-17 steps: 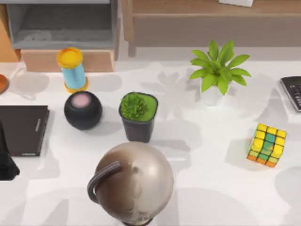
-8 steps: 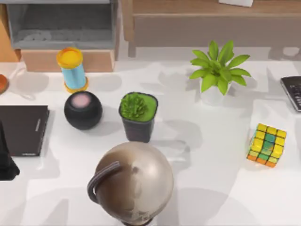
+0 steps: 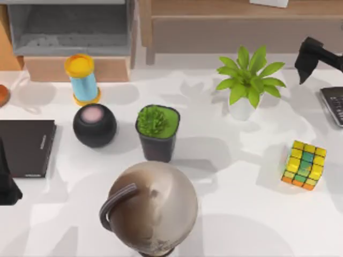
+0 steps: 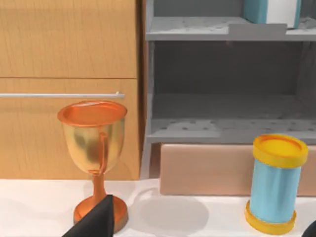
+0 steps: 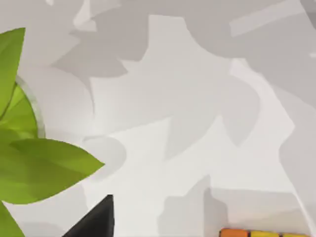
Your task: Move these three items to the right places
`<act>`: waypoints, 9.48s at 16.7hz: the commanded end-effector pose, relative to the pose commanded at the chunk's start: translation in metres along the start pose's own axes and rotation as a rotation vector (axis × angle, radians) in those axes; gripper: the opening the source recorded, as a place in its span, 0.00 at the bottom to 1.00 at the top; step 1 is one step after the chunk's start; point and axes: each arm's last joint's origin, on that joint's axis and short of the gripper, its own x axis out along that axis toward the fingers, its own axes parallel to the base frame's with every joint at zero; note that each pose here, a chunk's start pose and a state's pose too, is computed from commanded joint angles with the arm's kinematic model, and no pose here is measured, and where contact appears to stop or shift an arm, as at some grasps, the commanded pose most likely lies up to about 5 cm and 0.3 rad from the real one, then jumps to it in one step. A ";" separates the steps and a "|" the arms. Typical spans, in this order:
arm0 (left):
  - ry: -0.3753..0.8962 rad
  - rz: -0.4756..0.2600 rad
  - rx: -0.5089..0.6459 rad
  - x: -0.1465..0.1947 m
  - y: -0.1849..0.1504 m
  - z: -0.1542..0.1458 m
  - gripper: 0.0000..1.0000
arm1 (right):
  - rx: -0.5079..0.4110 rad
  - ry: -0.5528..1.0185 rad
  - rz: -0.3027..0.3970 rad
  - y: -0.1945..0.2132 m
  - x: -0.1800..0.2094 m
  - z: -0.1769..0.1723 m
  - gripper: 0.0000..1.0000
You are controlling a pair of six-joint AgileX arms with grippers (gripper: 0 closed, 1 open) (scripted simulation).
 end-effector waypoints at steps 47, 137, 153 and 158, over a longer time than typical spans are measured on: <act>0.000 0.000 0.000 0.000 0.000 0.000 1.00 | -0.055 0.238 -0.247 0.007 0.070 -0.074 0.00; 0.000 0.000 0.000 0.000 0.000 0.000 1.00 | -0.482 -1.258 0.183 -0.045 -0.155 0.162 1.00; 0.000 0.000 0.000 0.000 0.000 0.000 1.00 | -0.495 -1.254 0.190 -0.053 -0.189 0.066 1.00; 0.000 0.000 0.000 0.000 0.000 0.000 1.00 | -0.493 -1.258 0.189 -0.081 -0.190 -0.042 1.00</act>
